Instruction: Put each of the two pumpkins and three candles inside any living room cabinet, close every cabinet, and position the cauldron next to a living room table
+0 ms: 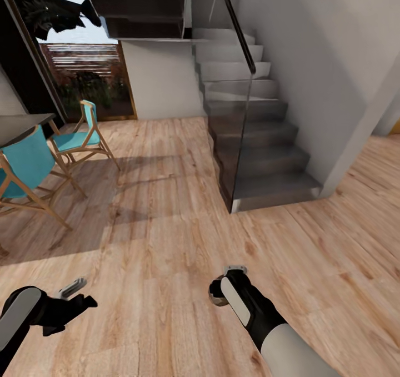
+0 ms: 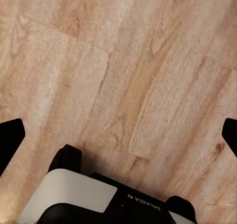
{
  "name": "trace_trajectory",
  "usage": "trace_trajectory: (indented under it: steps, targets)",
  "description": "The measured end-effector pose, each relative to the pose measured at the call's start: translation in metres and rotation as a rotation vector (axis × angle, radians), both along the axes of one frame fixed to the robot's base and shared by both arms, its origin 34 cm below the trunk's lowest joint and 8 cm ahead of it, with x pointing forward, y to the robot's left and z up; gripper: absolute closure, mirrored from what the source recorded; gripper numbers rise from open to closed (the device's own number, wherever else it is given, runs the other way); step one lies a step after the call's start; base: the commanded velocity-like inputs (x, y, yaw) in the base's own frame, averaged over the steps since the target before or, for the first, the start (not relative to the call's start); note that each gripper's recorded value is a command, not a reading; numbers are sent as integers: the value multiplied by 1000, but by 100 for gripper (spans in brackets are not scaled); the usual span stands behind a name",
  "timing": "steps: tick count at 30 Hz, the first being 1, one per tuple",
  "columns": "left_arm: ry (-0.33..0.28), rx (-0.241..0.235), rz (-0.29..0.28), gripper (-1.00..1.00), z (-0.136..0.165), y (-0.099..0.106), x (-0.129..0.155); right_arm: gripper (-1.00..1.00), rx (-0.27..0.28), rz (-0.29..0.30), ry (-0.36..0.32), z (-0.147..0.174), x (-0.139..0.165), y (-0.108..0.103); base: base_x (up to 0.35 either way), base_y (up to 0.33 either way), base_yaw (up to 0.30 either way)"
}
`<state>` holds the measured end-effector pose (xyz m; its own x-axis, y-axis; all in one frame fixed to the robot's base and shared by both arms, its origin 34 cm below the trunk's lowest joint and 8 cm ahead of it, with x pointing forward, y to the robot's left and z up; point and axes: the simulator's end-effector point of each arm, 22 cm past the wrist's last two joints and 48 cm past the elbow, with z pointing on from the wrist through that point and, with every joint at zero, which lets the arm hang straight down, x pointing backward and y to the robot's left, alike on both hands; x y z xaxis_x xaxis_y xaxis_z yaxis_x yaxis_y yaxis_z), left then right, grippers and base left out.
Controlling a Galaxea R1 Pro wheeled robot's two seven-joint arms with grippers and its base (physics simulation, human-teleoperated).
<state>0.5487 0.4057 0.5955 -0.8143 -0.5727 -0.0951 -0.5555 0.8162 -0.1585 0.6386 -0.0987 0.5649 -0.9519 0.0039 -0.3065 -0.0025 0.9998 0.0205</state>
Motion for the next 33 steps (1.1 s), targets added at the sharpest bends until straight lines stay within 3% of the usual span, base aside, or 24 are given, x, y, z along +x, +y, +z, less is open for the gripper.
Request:
trace_trajectory:
  steps: [4,8,13,33]
  targets:
    - [60,49,-5,-100,-2,-4,-12,100,1,-3,4,6,0,0,0,0,286]
    - [145,149,-54,-100,-7,-13,-29,100,2,-8,8,10,-1,-1,0,0,286]
    - [175,219,-104,-100,-8,-31,-34,100,5,-13,13,17,-1,-2,0,0,277]
    - [173,213,-96,-100,22,-34,-26,100,6,-12,31,42,-4,-2,0,0,268]
